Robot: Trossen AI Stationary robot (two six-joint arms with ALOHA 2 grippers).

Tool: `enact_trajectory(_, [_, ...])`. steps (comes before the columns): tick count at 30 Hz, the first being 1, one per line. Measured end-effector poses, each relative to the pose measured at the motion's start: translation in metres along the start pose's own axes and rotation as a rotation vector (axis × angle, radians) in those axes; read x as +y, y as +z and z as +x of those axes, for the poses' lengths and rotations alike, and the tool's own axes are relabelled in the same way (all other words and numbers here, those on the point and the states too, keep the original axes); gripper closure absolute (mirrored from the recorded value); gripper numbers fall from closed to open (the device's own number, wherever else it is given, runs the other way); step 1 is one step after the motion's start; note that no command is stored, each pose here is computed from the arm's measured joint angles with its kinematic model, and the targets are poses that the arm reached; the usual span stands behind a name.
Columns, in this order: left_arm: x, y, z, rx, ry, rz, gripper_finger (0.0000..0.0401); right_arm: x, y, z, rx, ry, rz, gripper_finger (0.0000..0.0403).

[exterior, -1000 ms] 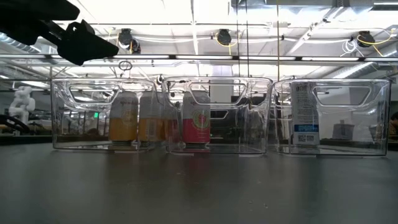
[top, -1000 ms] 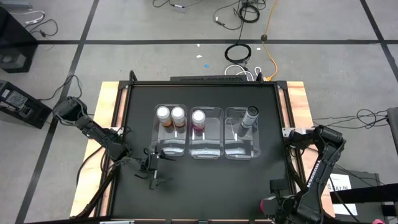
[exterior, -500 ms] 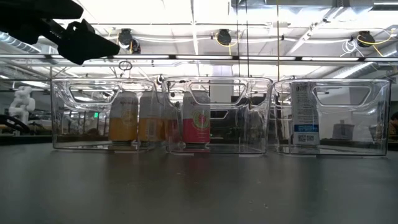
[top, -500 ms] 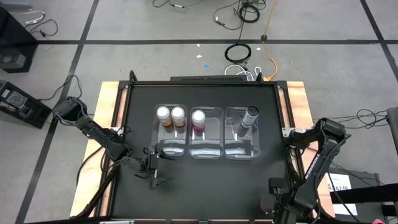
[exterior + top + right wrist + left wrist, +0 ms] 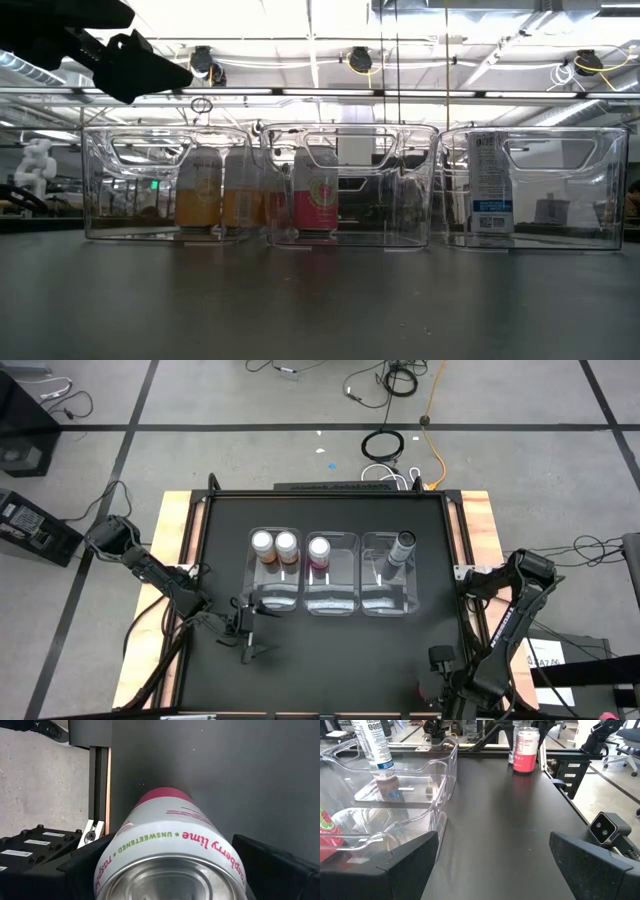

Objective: Sort soda cans
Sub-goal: Put the right pink-white soda can into the center transparent bin

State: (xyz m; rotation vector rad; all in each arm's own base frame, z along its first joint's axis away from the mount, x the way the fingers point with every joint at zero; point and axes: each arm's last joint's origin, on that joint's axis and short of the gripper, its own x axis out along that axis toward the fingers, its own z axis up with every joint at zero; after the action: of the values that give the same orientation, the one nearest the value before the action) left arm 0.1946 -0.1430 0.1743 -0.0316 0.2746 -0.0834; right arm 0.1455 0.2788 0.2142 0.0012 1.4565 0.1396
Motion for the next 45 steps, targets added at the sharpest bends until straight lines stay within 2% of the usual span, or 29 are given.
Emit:
enact_trajectory(7, [0.000,0.000,0.000,0.000,0.000,0.000,0.0011,0.001,0.005,0.000,-0.017,0.035,0.018,0.0033])
enact_trajectory(14, [0.000,0.000,0.000,0.000,0.000,0.000,0.0011,-0.001,0.013,0.000,-0.012,0.067,0.044,0.0113])
enact_trajectory(16, [0.000,0.000,0.000,0.000,0.000,0.000,0.0011,-0.001,0.013,0.000,-0.013,0.067,0.045,0.0126])
enact_trajectory(33, [0.000,0.002,0.000,-0.014,-0.005,-0.010,0.0011,-0.004,0.017,0.000,-0.005,0.072,0.073,0.0110])
enact_trajectory(45, [-0.001,0.001,0.000,-0.012,-0.010,-0.009,0.0011,-0.021,0.041,-0.002,-0.009,0.066,0.147,0.0113])
